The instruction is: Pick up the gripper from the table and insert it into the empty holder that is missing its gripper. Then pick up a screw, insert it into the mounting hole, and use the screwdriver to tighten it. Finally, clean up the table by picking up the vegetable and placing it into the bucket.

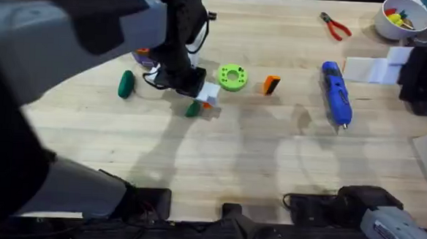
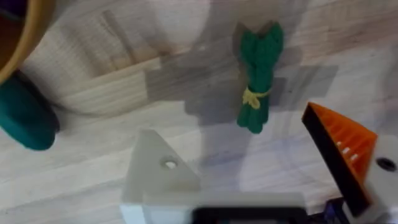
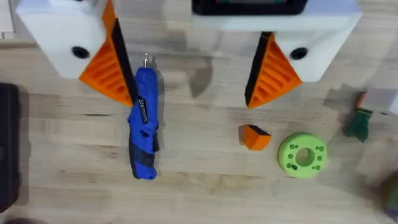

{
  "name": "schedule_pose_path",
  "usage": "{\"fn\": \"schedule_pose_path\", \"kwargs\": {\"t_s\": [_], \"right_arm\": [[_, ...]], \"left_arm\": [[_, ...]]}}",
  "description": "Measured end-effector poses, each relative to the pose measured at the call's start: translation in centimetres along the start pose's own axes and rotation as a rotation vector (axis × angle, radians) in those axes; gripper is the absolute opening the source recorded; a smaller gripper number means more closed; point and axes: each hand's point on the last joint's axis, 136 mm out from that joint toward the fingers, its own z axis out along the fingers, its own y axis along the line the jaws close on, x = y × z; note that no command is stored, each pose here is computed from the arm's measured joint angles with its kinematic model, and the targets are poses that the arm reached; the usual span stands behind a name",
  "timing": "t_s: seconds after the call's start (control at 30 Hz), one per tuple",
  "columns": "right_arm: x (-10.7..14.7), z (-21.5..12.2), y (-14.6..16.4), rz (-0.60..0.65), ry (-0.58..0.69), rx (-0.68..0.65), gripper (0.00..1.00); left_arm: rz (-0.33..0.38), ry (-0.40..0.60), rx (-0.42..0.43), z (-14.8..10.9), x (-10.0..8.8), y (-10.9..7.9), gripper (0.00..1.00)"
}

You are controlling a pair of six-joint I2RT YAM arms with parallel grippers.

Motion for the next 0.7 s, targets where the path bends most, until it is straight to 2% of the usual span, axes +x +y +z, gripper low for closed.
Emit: {"fn": "schedule_pose_path", "kwargs": {"t_s": [0.23,0.43,0.53,0.6,0.63,0.7], "right_arm": [[0.0,0.0,0.0,0.000,0.001,0.000,0.994],[0.0,0.0,0.0,0.000,0.001,0.000,0.994],[0.0,0.0,0.0,0.000,0.000,0.000,0.994],[0.0,0.0,0.0,0.000,0.000,0.000,0.994],[0.0,0.0,0.0,0.000,0.001,0.000,0.994],[0.0,0.0,0.0,0.000,0.000,0.000,0.994]], "left_arm": [[0.038,-0.002,-0.003,2.0,-1.2,-0.9,0.958],[0.063,0.047,-0.034,3.5,-0.7,-0.9,0.829],[0.065,0.035,-0.029,3.5,-1.1,-1.1,0.762],[0.068,0.024,-0.021,3.5,-1.4,-1.3,0.537],[0.072,0.017,-0.016,3.4,-1.6,-1.4,0.352],[0.075,0.008,-0.011,3.4,-1.9,-1.6,0.071]]}}
